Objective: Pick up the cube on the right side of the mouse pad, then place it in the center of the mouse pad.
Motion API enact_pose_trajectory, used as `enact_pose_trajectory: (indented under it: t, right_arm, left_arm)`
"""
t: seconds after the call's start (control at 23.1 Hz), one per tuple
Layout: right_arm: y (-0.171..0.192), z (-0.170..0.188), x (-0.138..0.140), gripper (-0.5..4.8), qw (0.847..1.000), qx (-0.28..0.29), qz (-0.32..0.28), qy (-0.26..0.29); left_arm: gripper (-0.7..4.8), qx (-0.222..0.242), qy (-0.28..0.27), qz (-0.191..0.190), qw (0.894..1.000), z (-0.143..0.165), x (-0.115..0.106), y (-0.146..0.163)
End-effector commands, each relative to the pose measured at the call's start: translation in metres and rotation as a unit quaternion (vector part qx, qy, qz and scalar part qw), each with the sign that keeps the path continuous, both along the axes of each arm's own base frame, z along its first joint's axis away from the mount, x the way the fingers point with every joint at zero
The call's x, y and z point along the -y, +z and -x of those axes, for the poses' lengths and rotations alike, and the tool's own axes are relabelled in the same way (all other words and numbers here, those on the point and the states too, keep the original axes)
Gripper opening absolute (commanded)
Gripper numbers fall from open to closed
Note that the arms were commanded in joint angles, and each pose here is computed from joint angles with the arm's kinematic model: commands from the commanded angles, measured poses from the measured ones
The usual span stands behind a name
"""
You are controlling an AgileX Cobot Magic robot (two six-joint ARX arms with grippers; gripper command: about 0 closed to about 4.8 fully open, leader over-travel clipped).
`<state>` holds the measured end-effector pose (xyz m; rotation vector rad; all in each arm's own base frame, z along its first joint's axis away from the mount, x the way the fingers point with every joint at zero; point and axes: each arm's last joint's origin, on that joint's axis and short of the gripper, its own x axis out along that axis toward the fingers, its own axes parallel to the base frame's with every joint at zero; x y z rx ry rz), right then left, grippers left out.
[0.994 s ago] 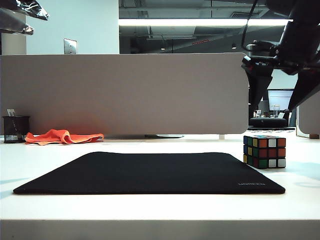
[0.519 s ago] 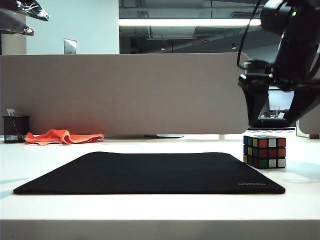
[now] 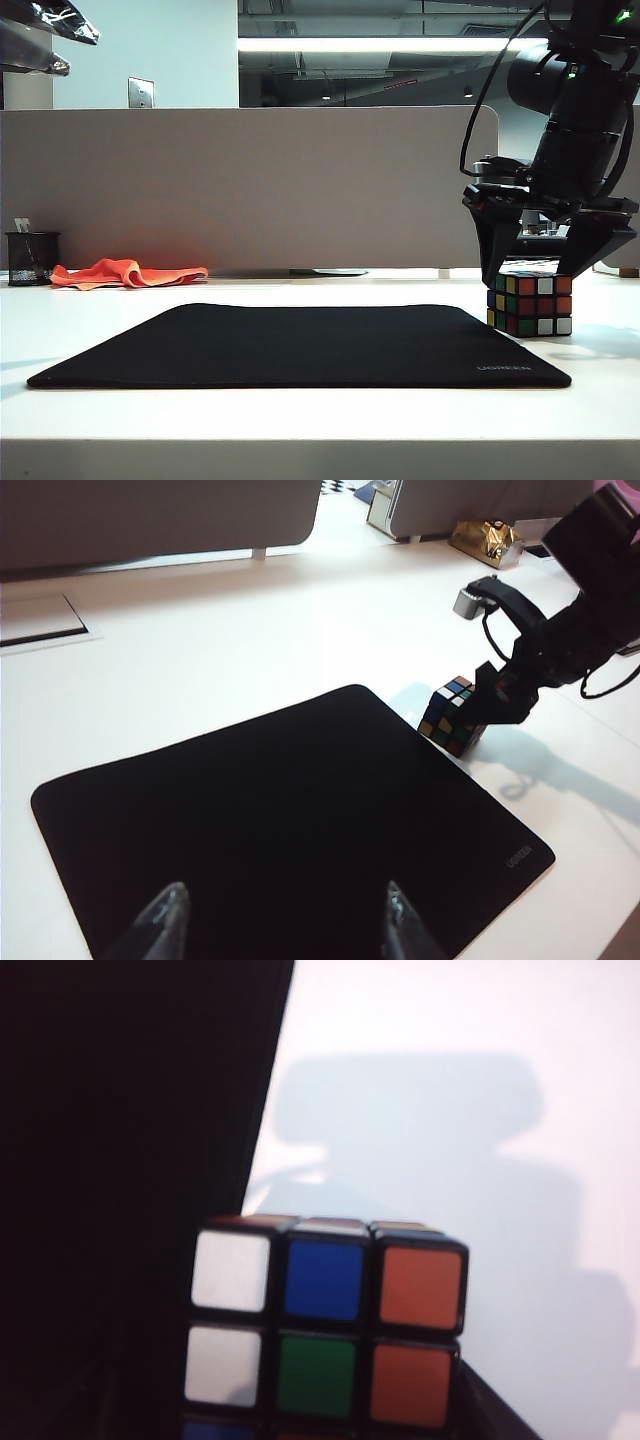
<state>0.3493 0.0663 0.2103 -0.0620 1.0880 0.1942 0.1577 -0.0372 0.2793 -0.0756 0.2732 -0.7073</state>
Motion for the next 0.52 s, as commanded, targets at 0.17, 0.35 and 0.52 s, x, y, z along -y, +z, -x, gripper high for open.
enact_pose_trajectory:
  t: [0.17,0.35,0.52]
  right_arm:
    - [0.0015,-0.0042,0.0005,4.79,1.0,0.019,0.023,-0.004]
    - [-0.0049,-0.0064,0.0001,4.79,1.0,0.009,0.025,-0.003]
    - [-0.0052,-0.0067,-0.0001,4.79,1.0,0.008,0.022,-0.002]
  left_arm:
    - [2.47,0.004,-0.004,0.0,1.0,0.0005,0.0,0.0021]
    - [2.47,0.003,-0.004,0.0,1.0,0.0006,0.0,0.002]
    - [2.47,0.0,-0.004,-0.001,1.0,0.0007,0.0,0.0014]
